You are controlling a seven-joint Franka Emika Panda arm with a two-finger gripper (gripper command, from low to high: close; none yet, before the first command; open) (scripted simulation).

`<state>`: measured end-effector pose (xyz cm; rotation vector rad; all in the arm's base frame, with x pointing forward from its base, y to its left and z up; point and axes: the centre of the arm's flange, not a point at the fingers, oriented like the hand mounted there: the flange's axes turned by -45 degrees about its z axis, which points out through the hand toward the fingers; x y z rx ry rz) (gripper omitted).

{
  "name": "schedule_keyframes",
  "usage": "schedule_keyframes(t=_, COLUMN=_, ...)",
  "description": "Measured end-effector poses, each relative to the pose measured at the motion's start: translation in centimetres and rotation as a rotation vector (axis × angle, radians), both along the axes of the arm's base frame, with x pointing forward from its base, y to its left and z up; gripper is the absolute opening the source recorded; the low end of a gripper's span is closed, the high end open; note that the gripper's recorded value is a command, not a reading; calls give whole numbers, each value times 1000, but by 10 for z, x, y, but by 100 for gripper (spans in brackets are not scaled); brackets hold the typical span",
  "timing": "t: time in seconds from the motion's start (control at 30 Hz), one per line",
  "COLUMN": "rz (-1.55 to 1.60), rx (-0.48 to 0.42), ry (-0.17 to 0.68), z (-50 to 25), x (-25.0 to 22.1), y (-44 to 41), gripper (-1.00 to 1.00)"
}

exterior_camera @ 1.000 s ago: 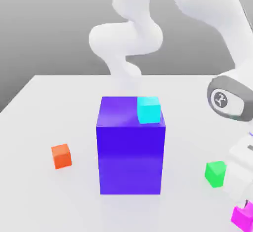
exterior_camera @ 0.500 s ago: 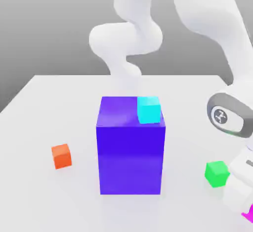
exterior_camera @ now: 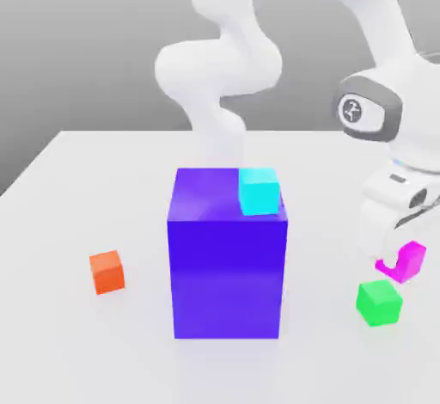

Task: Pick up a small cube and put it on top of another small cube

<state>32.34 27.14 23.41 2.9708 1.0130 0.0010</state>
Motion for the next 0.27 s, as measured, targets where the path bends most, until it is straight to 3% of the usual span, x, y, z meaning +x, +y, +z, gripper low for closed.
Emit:
schedule_keyframes(t=0.13, rz=-20, rx=2, ry=1, z=-41, x=2, y=-7, gripper=-100)
schedule_keyframes(t=0.17, rz=-20, rx=2, ry=2, z=-50, x=2, y=-7, gripper=100)
schedule_keyframes(t=0.27, rz=-20, rx=2, ry=2, z=-50, x=2, y=-7, gripper=100)
